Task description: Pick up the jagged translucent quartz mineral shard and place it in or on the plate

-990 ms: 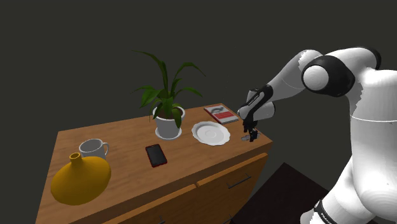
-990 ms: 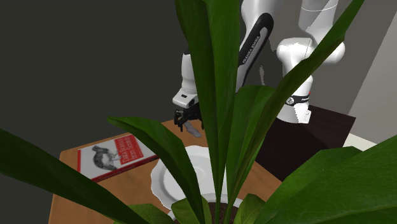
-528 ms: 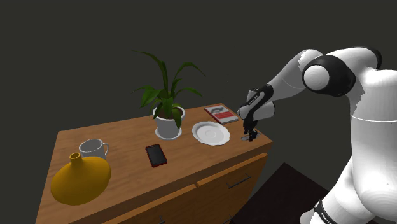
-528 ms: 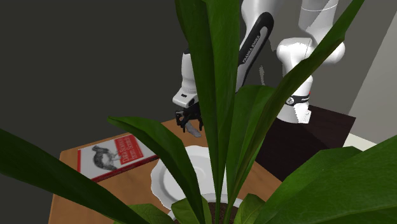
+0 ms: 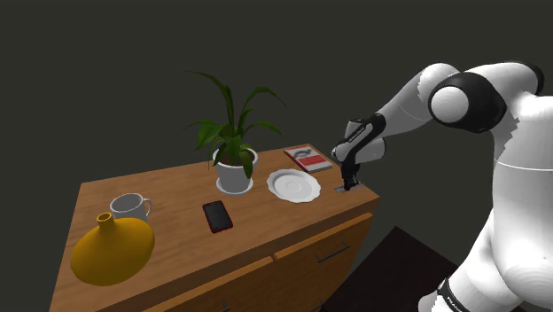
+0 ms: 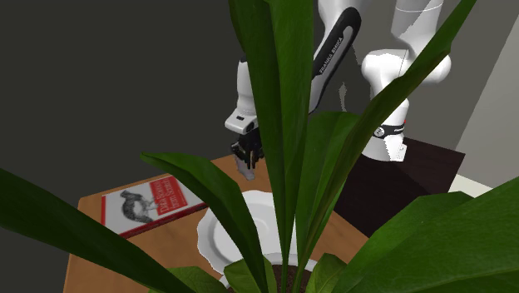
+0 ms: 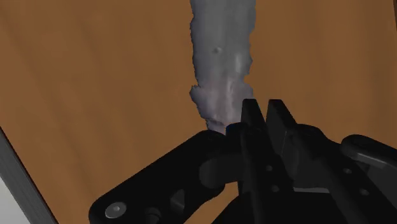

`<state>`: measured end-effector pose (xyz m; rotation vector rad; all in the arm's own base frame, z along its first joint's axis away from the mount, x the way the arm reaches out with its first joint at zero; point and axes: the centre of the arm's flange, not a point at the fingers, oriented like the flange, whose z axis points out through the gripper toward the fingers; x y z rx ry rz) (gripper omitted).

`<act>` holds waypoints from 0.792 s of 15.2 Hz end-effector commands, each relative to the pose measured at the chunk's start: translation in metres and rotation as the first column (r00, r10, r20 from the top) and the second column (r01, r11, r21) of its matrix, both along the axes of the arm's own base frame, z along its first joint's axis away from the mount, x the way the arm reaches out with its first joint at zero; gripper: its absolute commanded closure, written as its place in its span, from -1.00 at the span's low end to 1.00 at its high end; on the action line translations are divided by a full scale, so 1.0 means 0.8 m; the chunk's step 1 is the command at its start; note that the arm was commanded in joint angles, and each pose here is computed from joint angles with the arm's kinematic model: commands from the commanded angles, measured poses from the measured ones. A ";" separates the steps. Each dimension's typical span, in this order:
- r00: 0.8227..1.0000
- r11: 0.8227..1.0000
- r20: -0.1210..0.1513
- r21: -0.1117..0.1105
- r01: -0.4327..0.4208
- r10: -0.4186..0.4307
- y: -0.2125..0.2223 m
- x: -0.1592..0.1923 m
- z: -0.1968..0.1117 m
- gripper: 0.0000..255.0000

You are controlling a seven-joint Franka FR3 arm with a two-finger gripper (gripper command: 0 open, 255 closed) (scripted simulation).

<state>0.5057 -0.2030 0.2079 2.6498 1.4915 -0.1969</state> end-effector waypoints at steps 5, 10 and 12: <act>1.000 1.000 -0.013 -0.011 -0.018 0.018 -0.014 0.003 0.014 -1.00; 0.997 0.998 -0.042 -0.034 -0.059 0.057 -0.047 0.010 0.009 -1.00; 0.997 0.998 -0.042 -0.034 -0.059 0.057 -0.049 0.009 -0.004 -1.00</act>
